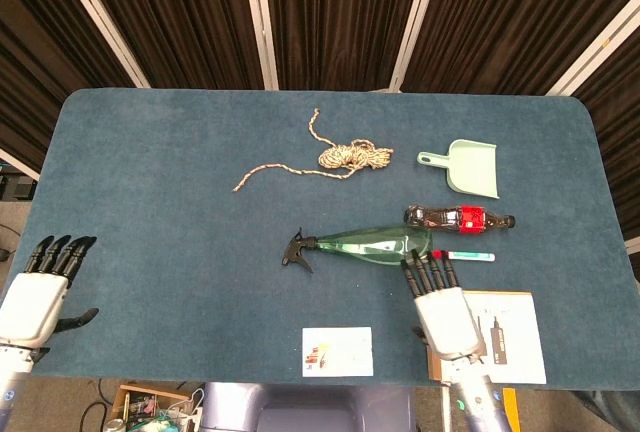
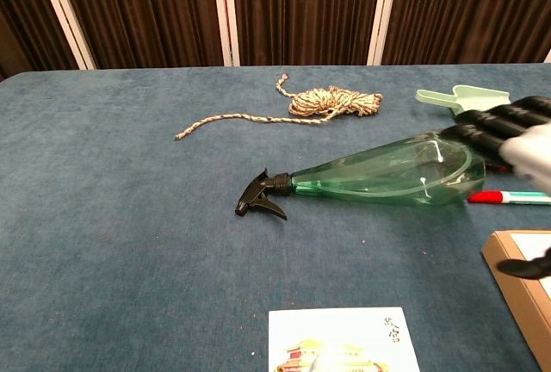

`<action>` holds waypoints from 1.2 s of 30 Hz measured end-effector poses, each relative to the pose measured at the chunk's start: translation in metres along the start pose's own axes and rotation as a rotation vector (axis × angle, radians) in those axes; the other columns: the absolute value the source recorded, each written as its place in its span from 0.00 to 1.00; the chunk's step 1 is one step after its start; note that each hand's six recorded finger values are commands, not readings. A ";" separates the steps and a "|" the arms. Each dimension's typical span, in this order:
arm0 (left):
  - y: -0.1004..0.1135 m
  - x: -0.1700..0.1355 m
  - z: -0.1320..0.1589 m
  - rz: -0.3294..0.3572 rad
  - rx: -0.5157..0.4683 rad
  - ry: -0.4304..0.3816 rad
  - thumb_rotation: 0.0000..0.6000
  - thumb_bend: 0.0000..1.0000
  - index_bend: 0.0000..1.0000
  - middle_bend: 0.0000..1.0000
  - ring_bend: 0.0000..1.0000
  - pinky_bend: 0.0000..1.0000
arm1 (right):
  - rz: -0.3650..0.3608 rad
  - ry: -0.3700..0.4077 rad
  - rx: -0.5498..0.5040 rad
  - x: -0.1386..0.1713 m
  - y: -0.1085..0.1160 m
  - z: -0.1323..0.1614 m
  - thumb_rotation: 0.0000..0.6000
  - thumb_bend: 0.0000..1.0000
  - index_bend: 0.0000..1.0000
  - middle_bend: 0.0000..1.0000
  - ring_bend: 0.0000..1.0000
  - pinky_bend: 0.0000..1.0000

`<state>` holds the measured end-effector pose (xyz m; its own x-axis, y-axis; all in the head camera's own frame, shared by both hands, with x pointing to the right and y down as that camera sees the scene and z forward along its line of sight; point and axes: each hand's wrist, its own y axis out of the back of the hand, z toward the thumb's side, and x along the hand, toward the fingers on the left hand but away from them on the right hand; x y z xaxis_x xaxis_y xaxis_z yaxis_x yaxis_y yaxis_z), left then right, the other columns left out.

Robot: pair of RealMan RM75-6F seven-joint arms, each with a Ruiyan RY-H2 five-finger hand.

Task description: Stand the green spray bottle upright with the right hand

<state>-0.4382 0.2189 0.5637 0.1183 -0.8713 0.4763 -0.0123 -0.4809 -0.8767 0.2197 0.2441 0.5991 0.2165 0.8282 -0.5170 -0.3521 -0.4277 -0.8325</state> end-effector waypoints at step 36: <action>-0.009 0.033 -0.047 -0.081 -0.039 0.228 1.00 0.03 0.06 0.09 0.05 0.00 | 0.014 0.113 0.319 -0.116 0.004 0.101 1.00 0.24 0.18 0.00 0.00 0.00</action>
<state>-0.4812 0.1896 0.5907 -0.1063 -0.8270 0.5521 -0.0512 -0.5499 -0.8336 0.1015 0.1832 0.6758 0.3032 0.7697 -0.5618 -0.6191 -0.2891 -0.7302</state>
